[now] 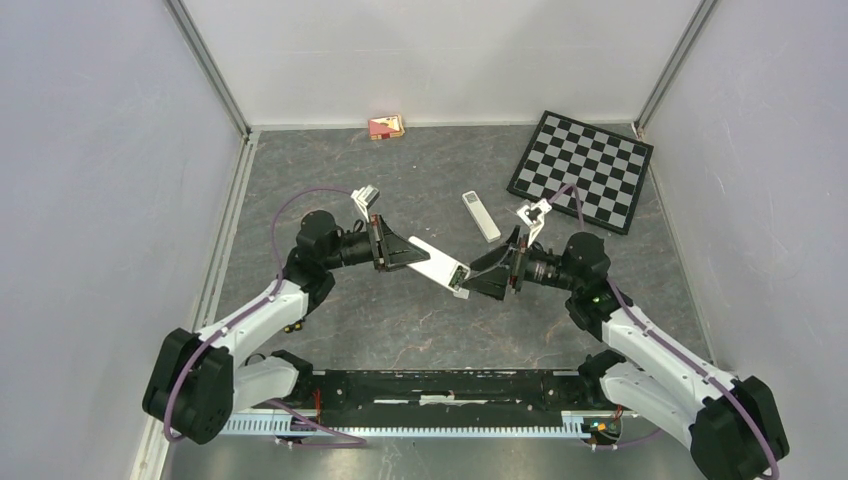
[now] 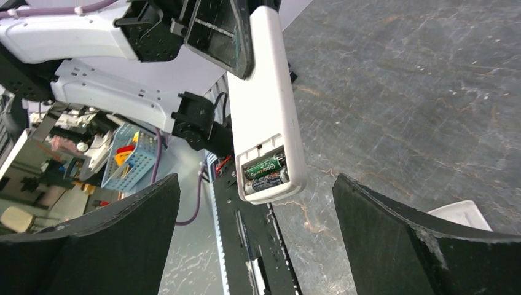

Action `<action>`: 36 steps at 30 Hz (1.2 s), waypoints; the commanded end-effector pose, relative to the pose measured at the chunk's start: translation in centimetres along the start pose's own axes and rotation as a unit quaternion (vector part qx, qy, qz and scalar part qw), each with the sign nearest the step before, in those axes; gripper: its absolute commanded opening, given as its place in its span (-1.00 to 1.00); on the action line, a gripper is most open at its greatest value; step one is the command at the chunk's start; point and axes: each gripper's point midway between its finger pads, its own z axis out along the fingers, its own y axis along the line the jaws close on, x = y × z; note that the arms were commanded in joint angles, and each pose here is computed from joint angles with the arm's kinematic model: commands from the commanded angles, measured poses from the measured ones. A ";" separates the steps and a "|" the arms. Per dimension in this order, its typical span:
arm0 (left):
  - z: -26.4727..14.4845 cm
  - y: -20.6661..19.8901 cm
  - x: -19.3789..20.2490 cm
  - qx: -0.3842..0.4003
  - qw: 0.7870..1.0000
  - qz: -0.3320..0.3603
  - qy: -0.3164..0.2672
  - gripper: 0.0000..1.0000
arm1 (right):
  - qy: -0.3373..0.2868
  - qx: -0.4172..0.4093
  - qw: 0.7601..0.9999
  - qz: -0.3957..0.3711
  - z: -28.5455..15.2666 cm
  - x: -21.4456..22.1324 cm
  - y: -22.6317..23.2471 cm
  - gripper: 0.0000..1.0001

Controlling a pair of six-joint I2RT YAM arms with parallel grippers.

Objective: Load the batteries into the remote control

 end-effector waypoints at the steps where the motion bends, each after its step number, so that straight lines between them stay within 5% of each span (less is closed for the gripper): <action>1: -0.5 0.3 -0.7 -0.018 0.996 0.080 -0.027 -0.96 | -0.040 0.065 0.996 -0.036 -0.2 -2.7 -1.2 0.96; 3: -1.0 1.0 -0.8 -0.043 0.993 0.101 -0.039 -0.96 | -0.048 0.139 0.988 -0.035 -0.7 -3.4 -3.4 0.92; 8: -3.0 3.9 -1.8 -0.139 0.975 0.137 -0.105 -0.96 | -0.046 0.328 0.944 -0.008 -2.6 -3.3 -9.5 0.42; 15: -8.4 7.6 -3.7 -0.304 0.919 0.142 -0.207 -0.96 | 0.091 0.490 0.866 -0.032 -0.2 2.5 -13.4 0.25; 23: -11.1 7.4 -3.8 -0.339 0.893 0.161 -0.249 -0.96 | 0.153 0.543 0.824 -0.056 3.4 5.9 -14.6 0.08; 36: -11.6 7.3 -3.4 -0.335 0.892 0.165 -0.253 -0.96 | 0.210 0.580 0.786 -0.034 4.6 9.7 -16.9 -0.32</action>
